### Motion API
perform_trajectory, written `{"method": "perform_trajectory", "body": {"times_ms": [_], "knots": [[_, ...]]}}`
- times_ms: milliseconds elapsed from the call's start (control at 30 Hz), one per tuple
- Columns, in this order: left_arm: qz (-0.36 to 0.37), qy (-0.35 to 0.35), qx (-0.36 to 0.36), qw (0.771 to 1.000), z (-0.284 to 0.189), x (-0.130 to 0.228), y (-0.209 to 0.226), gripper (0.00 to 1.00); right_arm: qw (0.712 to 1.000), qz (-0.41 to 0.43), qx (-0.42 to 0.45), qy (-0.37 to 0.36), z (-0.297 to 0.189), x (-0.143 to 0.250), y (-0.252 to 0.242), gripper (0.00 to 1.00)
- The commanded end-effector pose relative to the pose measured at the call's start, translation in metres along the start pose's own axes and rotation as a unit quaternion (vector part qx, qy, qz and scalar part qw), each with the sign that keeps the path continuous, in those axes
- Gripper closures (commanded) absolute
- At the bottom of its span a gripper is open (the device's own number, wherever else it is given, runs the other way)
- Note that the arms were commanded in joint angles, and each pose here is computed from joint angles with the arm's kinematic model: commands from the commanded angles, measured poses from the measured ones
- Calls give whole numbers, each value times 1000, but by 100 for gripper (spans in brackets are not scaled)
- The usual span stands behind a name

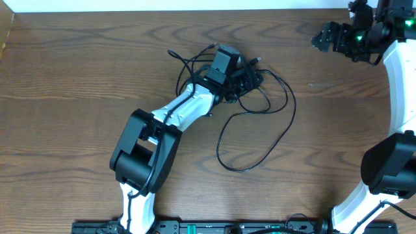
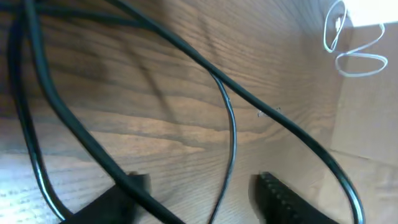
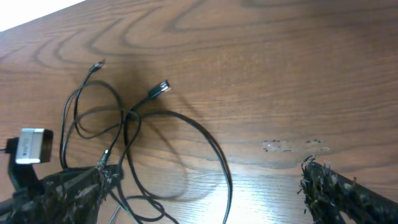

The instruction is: Untangle cables

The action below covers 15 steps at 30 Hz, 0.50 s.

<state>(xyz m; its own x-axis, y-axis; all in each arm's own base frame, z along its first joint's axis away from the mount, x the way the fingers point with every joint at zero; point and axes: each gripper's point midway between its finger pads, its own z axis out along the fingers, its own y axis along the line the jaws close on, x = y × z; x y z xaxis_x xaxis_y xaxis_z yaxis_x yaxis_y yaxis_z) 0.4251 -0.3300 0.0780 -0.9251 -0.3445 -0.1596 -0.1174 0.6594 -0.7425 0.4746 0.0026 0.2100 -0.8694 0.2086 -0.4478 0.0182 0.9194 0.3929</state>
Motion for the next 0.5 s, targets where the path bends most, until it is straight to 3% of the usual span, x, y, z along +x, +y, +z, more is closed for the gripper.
{"method": "perform_trajectory", "body": {"times_ms": [0, 67, 300, 467], "knots": [[-7, -19, -14, 1000, 7, -4, 1, 69, 1000, -13, -3, 13, 8, 6, 6, 1], [-1, -20, -14, 1000, 6, -5, 2, 92, 1000, -13, -4, 14, 8, 6, 7, 1], [95, -21, 34, 995, -27, -24, -21, 93, 999, -35, -9, 28, 12, 14, 17, 2], [153, -74, 63, 983, -84, -53, -51, 93, 994, -91, -36, 44, 18, 24, 40, 2]]}}
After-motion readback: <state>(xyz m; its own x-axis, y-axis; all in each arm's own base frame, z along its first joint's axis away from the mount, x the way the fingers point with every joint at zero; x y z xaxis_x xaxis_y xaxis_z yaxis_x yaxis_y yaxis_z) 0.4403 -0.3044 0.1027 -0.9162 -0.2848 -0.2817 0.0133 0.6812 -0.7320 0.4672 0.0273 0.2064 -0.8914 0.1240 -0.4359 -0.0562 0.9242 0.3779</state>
